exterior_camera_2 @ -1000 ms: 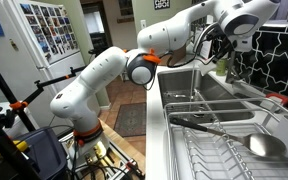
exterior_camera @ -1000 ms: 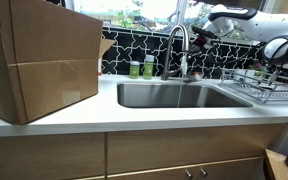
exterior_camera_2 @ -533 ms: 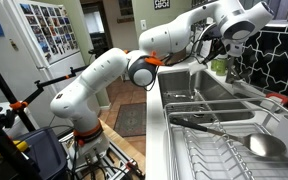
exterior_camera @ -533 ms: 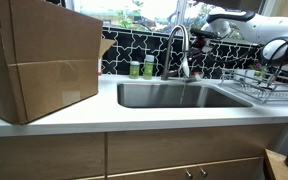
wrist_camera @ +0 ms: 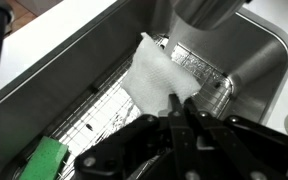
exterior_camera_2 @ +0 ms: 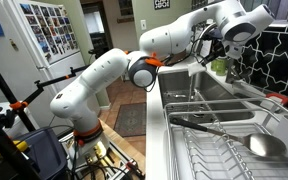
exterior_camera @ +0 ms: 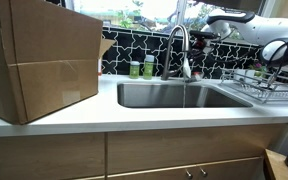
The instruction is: Rinse the small, white object
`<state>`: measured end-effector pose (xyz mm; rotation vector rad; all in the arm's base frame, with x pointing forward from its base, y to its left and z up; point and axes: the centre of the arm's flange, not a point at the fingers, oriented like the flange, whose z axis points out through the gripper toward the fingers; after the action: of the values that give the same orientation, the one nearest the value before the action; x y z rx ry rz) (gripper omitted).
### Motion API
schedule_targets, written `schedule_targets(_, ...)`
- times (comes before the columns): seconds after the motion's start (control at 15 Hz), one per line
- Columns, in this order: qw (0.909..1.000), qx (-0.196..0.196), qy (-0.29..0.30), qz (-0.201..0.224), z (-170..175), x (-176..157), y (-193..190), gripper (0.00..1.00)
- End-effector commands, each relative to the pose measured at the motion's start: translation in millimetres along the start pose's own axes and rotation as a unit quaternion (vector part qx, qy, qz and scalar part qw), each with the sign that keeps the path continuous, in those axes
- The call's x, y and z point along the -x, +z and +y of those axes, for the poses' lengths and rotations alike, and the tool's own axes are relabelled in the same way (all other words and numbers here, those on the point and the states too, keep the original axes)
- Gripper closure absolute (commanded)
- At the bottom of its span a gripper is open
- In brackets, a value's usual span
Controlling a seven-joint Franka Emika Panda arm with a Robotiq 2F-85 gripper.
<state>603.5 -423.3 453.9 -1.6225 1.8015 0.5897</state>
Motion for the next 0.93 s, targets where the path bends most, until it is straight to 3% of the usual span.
schedule_targets(0.0, 0.9995, -0.015, 0.025, -0.010, 5, -4, -4, 0.98)
schedule_targets(0.87, 0.9983, -0.045, 0.010, -0.037, -9, 0, 3, 0.98)
